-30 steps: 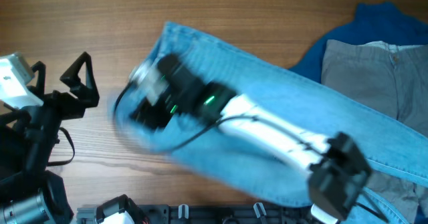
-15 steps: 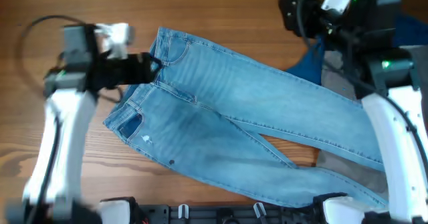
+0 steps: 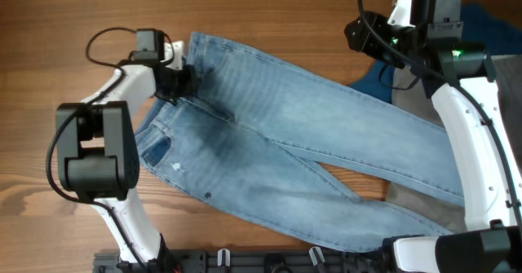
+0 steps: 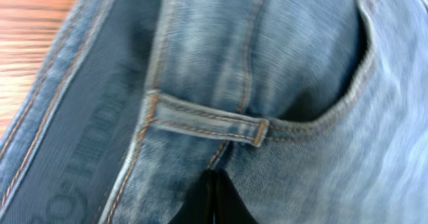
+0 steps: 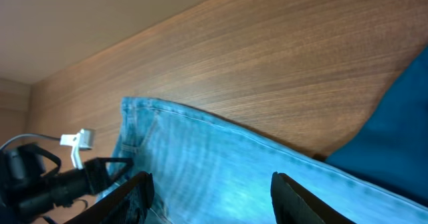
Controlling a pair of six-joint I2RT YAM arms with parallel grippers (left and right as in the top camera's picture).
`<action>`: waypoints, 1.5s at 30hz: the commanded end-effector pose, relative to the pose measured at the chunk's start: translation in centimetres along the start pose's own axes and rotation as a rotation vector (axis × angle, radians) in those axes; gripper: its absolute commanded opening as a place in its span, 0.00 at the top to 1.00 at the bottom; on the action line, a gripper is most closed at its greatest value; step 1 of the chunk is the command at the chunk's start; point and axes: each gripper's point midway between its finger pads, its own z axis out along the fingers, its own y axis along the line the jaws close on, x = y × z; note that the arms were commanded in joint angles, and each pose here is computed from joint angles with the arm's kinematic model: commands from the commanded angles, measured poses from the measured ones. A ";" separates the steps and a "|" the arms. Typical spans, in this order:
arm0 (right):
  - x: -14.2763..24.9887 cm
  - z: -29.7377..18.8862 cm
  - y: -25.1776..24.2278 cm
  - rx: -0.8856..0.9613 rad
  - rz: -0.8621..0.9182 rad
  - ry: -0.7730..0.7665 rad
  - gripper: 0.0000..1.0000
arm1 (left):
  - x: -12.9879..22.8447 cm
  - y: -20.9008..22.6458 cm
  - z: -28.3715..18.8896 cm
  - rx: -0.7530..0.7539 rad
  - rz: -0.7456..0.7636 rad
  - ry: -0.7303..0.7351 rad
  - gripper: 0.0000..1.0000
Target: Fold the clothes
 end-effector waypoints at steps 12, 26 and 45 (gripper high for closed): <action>3.4 2.7 -4.0 0.138 -0.069 0.130 0.39 | 2.4 26.7 -18.7 -0.223 -0.804 -0.325 0.86; 5.7 6.0 -6.1 0.181 -0.034 0.244 0.35 | 6.8 4.5 -0.5 -0.124 0.073 0.226 0.89; 11.3 15.3 -11.4 0.252 -0.030 0.462 0.35 | -2.8 14.9 -12.6 -0.058 -0.288 -0.165 0.43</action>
